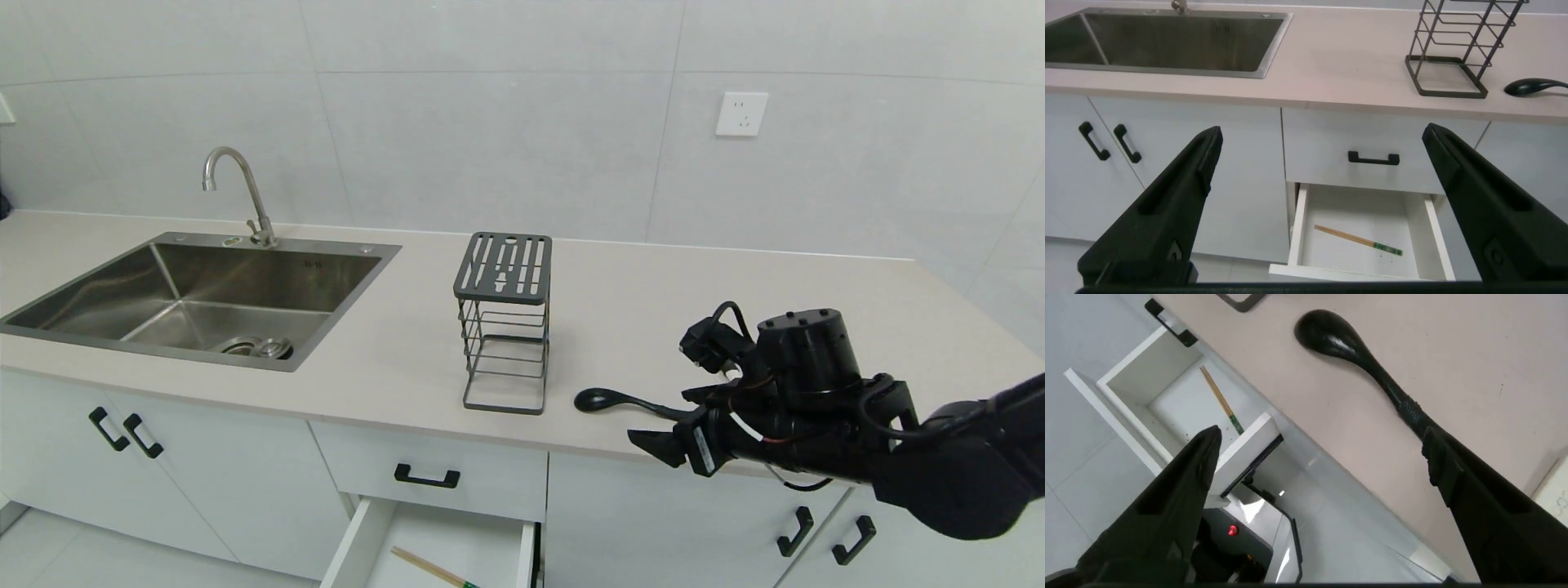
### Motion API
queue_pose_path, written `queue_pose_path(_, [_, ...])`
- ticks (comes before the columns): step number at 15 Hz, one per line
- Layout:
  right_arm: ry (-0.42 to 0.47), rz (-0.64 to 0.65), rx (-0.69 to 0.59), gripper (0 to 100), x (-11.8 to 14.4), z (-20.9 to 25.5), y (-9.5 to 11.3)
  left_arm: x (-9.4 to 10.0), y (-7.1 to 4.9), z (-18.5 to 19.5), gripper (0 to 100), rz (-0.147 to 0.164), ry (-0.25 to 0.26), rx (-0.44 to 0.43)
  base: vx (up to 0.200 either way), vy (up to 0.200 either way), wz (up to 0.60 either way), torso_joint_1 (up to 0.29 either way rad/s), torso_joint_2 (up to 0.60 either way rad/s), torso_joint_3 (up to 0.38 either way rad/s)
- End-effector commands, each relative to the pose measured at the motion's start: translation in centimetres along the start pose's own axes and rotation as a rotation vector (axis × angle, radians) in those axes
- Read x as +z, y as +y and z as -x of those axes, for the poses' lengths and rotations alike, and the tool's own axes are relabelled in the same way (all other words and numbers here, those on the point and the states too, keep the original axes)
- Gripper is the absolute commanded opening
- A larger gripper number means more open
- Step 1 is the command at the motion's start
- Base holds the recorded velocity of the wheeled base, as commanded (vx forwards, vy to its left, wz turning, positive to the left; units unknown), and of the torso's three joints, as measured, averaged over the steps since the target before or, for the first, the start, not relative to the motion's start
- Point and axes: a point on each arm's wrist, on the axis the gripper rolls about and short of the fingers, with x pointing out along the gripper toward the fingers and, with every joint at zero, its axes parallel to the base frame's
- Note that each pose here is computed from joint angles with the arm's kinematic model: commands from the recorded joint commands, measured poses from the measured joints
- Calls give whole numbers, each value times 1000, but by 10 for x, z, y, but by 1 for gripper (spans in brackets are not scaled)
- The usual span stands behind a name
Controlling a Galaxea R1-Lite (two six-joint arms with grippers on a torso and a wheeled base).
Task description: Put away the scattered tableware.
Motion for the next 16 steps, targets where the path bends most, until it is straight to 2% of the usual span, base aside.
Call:
queue_pose_path(1, [16, -4, -11, 100, 1, -18, -8, 0, 0, 0, 100, 0, 0, 0, 0, 0, 0, 0, 0, 0])
queue_pose_path(4, [17, -6, -19, 100, 5, -38, -15, 0, 0, 0, 100, 0, 0, 0, 0, 0, 0, 0, 0, 0])
queue_pose_path(5, [23, 31, -26, 100, 6, -48, -23, 0, 0, 0, 100, 0, 0, 0, 0, 0, 0, 0, 0, 0])
queue_pose_path(9, [58, 46, -39, 100, -3, -57, -33, 0, 0, 0, 100, 0, 0, 0, 0, 0, 0, 0, 0, 0])
queue_pose_path(16, [82, 49, -4, 100, -10, -72, -38, 0, 0, 0, 100, 0, 0, 0, 0, 0, 0, 0, 0, 0])
